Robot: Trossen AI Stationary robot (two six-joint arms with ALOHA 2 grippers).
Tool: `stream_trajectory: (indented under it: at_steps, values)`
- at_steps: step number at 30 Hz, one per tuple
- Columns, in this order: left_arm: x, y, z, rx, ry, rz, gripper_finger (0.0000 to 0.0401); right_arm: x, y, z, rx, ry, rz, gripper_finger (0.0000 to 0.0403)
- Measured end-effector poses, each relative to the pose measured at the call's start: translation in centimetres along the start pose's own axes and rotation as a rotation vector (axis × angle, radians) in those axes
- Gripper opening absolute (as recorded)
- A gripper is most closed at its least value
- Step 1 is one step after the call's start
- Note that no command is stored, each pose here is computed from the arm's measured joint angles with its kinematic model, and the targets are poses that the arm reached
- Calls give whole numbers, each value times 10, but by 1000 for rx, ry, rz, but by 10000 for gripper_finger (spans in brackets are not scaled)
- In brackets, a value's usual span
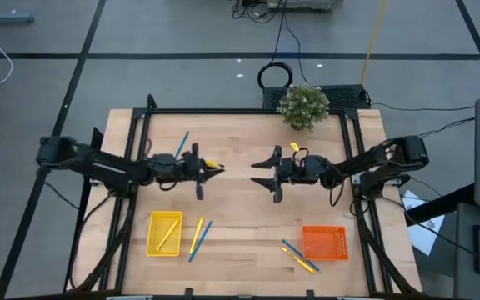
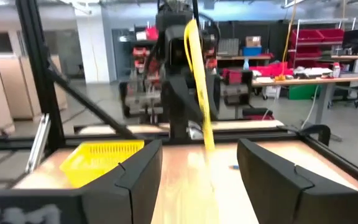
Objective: Sort pens & pencils
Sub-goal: Put the top yellow pen into the yellow bin
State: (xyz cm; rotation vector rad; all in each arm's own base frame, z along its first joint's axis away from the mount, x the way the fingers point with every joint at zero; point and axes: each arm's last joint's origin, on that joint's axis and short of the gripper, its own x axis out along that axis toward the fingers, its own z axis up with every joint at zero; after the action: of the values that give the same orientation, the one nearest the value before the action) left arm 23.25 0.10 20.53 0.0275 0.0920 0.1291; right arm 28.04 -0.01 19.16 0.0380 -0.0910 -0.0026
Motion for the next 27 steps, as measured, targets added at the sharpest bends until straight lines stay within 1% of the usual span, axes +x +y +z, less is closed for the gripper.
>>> stream_trajectory:
  at_steps: [3, 6, 11, 15, 27]
  values:
    - [-19, 1, 9, 4, 12, -8, 28, -7, 0, -1, -22, -3, 0, 199]
    - [-36, 0, 18, 9, 21, -28, 28, -11, 0, -7, -27, 24, -2, 199]
    - [-60, -4, 22, 44, 70, -50, 28, -11, -1, -9, -54, 39, -3, 199]
    - [-67, -7, 22, 56, 80, -21, 28, -11, 0, -7, -61, 22, -3, 199]
    - [-68, -11, 22, 67, 82, -2, 28, -11, -1, -8, -54, 31, -3, 199]
